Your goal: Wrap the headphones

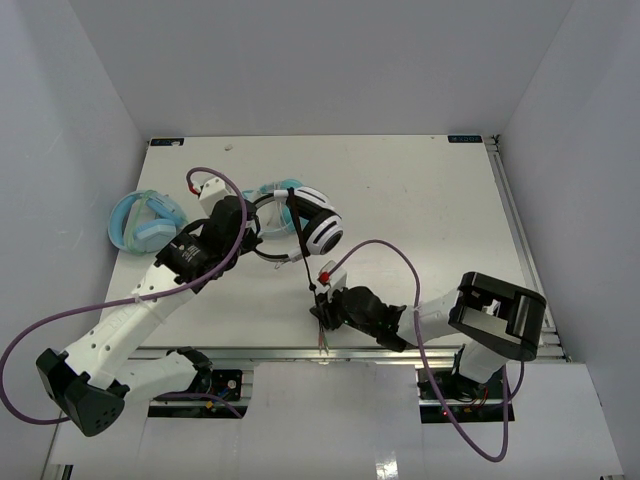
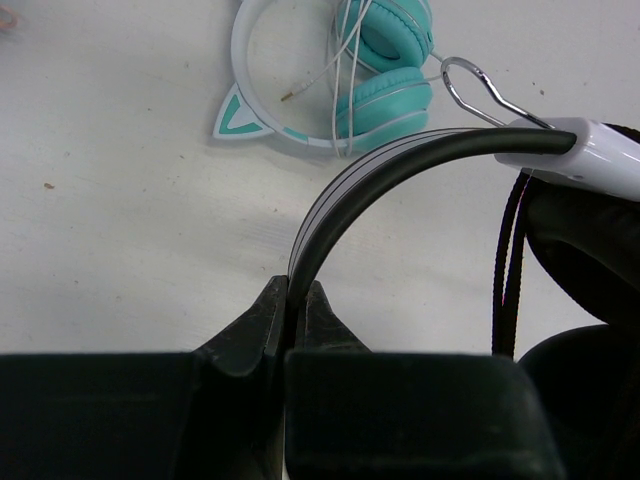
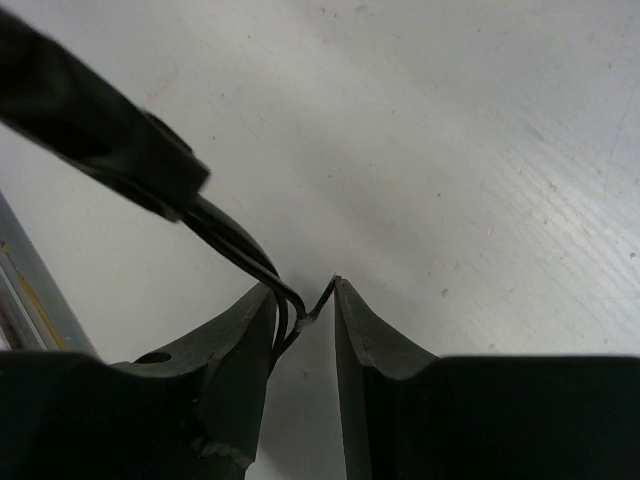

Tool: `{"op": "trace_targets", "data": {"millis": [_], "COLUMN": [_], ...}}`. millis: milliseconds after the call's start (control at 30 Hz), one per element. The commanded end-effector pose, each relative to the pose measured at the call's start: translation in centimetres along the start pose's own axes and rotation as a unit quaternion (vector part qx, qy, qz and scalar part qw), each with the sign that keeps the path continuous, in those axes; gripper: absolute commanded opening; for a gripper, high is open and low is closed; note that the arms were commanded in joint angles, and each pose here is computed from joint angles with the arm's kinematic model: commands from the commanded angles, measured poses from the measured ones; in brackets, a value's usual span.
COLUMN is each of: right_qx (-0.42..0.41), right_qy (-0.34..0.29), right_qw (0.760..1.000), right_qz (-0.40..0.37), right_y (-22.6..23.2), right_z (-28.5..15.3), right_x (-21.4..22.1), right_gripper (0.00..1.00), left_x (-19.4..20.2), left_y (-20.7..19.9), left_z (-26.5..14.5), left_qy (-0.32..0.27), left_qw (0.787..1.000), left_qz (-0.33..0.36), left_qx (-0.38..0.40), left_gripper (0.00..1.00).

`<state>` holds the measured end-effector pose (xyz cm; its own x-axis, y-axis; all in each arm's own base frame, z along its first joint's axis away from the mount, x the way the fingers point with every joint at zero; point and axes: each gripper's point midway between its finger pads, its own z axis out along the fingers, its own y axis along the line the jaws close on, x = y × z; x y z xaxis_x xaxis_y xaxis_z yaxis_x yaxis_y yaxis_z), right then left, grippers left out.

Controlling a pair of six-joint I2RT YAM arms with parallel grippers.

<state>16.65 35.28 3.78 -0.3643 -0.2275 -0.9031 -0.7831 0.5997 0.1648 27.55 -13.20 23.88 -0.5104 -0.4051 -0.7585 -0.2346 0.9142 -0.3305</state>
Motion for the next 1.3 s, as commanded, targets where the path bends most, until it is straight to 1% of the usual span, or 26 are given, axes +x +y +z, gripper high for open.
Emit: {"op": "trace_targets", "data": {"millis": [0,167,333,367,400,500,600,700,800,867,933,1033,1167,1200,1233,1267], "right_qx": [-0.013,-0.009,0.004,0.02,0.021,0.056,0.063,0.075,0.081,0.097,0.096,0.085,0.085,0.07,0.075,0.075], "right_qy": [-0.029,-0.016,-0.015,-0.016,-0.016,-0.031,-0.053,-0.074,-0.07,-0.083,-0.075,-0.062,-0.054,-0.06,-0.046,-0.053], "right_qw": [0.999,1.0,0.999,0.999,0.999,0.998,0.996,0.994,0.994,0.992,0.992,0.994,0.995,0.996,0.996,0.996], "right_qz": [0.021,0.018,0.028,0.029,0.031,0.024,0.024,0.026,0.021,0.022,0.019,0.019,-0.001,-0.006,-0.007,-0.012], "right_y": [0.9,1.1,0.5,-0.1,-0.2,-1.9,-2.7,-3.7,-4.9,-6.3,-7.1,-7.8,-8.1,-7.6,-8.0,-8.0], "right_z": [0.0,0.3,0.0,-0.2,-0.4,-1.4,-2.5,-3.5,-4.3,-4.9,-5.4,-6.2,-8.2,-8.6,-9.3,-9.7], "right_x": [0.1,1.6,2.2,2.3,2.3,1.7,0.1,-1.5,-2.1,-3.8,-4.5,-6.2,-9.4,-10.8,-10.7,-12.2], "right_gripper": [0.35,0.32,0.15,0.11,0.08,0.08,0.08,0.08,0.08,0.08,0.08,0.08,0.08,0.08,0.08,0.08], "left_x": [-2.8,-2.9,-3.1,-3.4,-3.4,-3.8,-4.2,-3.6,-4.4,-3.7,-3.4,-1.6,-0.7,-0.3,0.7,1.1], "left_y": [-2.1,-2.1,-2.0,-2.2,-2.5,-5.2,-6.3,-6.8,-6.7,-6.7,-7.3,-7.9,-6.7,-6.3,-5.8,-5.5], "left_z": [-1.4,-1.5,-1.9,-2.3,-2.7,-5.4,-8.2,-10.5,-12.5,-13.8,-15.1,-16.2,-14.1,-13.3,-12.2,-11.5], "left_qy": [-0.041,-0.044,-0.047,-0.047,-0.043,-0.027,-0.017,0.002,-0.003,0.013,0.021,0.035,0.015,0.003,0.013,0.014], "left_qw": [0.996,0.996,0.996,0.996,0.995,0.985,0.972,0.954,0.944,0.926,0.906,0.862,0.843,0.824,0.818,0.811], "left_qz": [-0.056,-0.057,-0.056,-0.053,-0.044,0.001,0.028,0.083,0.132,0.181,0.211,0.273,0.352,0.395,0.415,0.432], "left_qx": [0.05,0.051,0.053,0.063,0.075,0.173,0.233,0.286,0.304,0.332,0.366,0.426,0.407,0.405,0.398,0.394], "left_gripper": [0.0,0.0,0.0,0.0,0.0,0.0,0.0,0.0,0.0,0.0,0.0,0.0,0.0,0.0,0.0,0.0]}}
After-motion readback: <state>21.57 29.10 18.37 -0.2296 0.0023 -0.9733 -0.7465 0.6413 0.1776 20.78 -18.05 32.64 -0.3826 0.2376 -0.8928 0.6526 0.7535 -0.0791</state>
